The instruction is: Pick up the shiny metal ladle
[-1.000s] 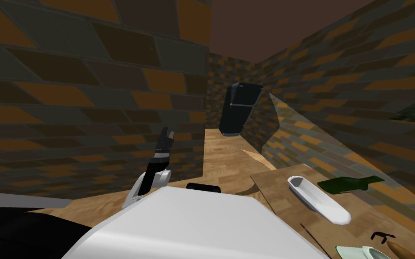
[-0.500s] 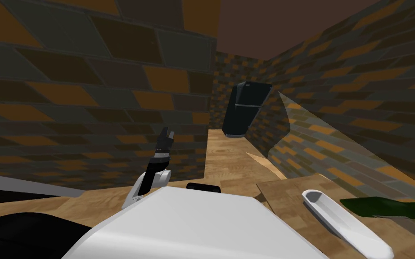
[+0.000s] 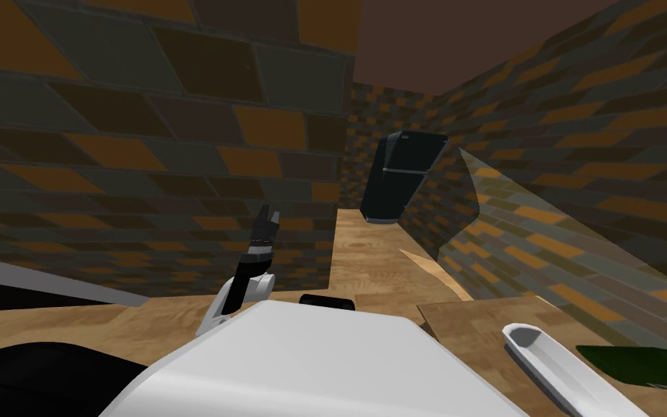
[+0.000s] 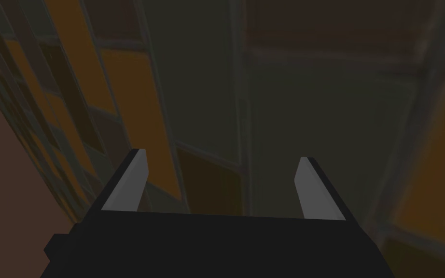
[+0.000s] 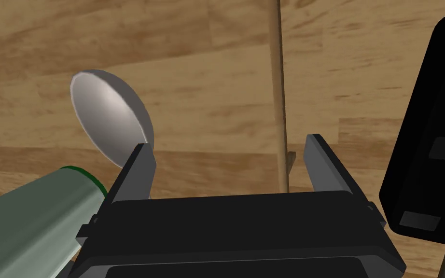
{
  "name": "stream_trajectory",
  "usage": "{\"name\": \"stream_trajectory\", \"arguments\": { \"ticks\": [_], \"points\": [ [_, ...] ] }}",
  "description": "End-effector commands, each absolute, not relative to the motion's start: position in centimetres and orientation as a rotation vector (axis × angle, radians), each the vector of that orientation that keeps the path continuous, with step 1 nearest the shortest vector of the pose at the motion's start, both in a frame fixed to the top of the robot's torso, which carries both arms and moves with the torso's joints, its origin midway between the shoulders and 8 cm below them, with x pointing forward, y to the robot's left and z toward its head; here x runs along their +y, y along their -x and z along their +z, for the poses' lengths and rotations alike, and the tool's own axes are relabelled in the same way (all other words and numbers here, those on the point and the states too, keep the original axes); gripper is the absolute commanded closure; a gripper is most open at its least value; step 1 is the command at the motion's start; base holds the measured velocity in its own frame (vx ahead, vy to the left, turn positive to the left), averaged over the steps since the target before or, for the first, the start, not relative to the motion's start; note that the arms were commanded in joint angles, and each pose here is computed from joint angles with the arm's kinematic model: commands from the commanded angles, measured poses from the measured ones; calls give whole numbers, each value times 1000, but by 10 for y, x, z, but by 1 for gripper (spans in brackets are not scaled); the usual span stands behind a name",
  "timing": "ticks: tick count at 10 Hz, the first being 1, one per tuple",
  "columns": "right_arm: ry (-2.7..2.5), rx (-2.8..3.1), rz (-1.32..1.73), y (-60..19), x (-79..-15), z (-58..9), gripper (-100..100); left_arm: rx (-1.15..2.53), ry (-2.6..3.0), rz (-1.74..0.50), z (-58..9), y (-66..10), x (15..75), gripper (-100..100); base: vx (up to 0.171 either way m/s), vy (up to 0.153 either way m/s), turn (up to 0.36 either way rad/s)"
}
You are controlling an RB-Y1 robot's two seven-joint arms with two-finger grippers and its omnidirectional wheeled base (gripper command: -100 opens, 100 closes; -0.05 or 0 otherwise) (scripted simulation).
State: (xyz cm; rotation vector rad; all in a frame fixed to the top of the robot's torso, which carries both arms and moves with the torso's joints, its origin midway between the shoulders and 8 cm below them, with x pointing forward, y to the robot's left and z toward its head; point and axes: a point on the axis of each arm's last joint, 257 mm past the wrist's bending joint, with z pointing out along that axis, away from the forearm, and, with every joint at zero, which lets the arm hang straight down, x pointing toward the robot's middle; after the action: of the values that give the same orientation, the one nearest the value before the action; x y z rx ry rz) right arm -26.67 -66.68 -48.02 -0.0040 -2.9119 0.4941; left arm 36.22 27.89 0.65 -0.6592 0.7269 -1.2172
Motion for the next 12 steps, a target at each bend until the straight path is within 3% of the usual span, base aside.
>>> {"name": "stream_trajectory", "arguments": {
  "ticks": [1,3,7,8,9,12],
  "points": [
    [-14,-2892,510,267,-678,-474,-100,727,659,-1217,6,-362,279,0,43,-34,141],
    [-46,-2884,514,257,-688,-471,-100,727,659,-1217,6,-362,279,0,83,-91,245],
    [-49,-2886,514,254,-688,-472,-100,728,660,-1216,6,-362,279,0,28,-35,7],
    [-51,-2886,513,254,-688,-472,0,727,660,-1216,6,-362,279,0,0,0,0],
    [-7,-2883,506,255,-682,-479,-100,727,660,-1216,6,-362,279,0,-84,-19,203],
    [22,-2880,502,255,-678,-484,-100,727,660,-1216,6,-362,279,0,-70,-4,72]
  ]
}}
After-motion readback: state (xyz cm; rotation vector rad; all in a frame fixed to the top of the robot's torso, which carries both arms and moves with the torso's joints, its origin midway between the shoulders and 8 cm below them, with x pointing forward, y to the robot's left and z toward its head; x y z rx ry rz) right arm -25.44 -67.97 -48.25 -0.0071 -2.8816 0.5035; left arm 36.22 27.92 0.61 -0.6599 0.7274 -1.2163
